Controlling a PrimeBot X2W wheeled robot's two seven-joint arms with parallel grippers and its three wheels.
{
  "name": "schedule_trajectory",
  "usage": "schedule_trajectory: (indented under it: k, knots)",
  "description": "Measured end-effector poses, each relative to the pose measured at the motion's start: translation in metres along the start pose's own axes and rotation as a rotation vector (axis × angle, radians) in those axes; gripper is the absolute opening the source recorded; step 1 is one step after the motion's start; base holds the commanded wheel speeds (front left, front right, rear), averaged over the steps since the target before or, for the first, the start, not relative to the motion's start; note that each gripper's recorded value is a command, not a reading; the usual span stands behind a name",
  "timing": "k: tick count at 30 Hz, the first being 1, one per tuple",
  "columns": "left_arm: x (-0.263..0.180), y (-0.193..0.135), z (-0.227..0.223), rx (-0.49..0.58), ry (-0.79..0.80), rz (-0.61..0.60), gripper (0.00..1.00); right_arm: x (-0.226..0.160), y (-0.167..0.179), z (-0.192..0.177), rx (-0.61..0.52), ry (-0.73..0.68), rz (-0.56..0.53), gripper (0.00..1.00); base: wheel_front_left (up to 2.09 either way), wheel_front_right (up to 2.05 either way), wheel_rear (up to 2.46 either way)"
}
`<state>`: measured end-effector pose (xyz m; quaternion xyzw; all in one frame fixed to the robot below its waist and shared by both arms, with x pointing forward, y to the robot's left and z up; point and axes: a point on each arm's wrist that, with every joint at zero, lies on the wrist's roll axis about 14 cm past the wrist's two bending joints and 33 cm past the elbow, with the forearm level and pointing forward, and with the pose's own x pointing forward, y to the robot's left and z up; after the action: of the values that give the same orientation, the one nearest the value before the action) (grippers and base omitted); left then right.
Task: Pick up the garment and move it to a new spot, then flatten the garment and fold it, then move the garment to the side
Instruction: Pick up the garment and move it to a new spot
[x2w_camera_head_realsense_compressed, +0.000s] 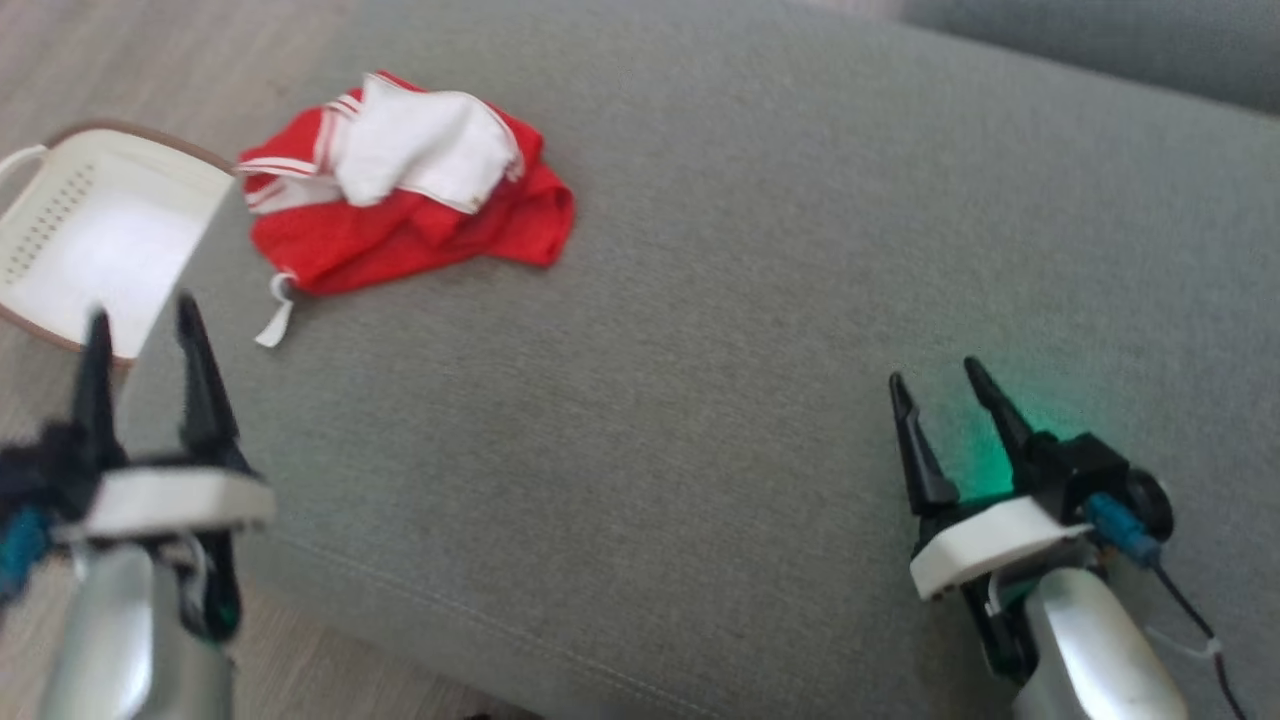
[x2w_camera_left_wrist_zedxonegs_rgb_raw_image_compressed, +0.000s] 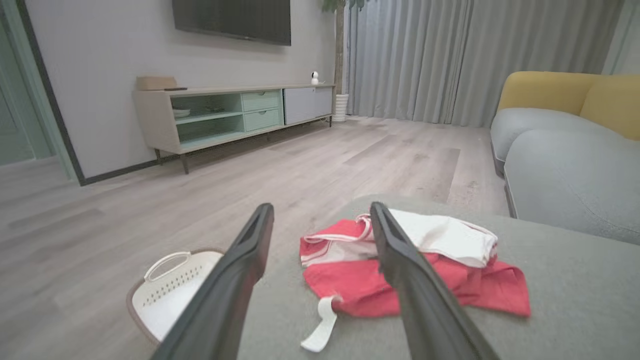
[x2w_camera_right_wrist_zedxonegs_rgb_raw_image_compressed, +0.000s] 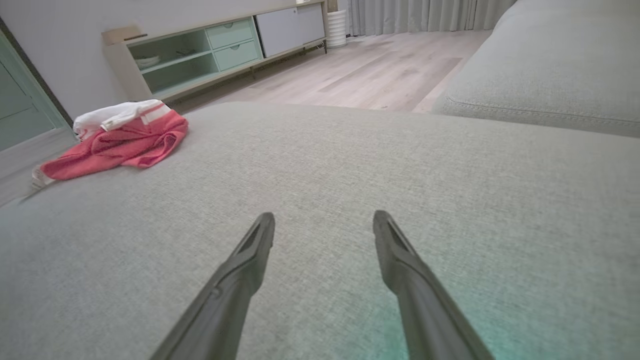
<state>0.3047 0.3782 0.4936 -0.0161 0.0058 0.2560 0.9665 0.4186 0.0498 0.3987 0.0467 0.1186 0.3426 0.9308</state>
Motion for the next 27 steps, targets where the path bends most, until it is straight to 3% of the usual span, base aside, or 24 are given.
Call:
schedule_trajectory:
  k: [12,20,26,27]
  knots:
    - [0.106,-0.071,-0.025,0.062,0.191,-0.217,1.00,0.009,-0.052,0.008,-0.030,-0.061,-0.083,1.00,0.00,0.00,0.00]
    - [0.123,-0.078,-0.100,0.040,0.436,-0.184,1.00,0.002,-0.094,0.007,-0.044,-0.080,-0.167,1.00,0.00,0.00,0.00]
    - [0.128,-0.087,-0.135,-0.032,0.519,-0.134,1.00,-0.004,-0.116,0.005,-0.044,-0.090,-0.220,1.00,0.00,0.00,0.00]
    - [0.128,-0.088,-0.140,-0.039,0.533,-0.130,0.84,-0.005,-0.117,0.005,-0.044,-0.090,-0.225,1.00,0.00,0.00,0.00]
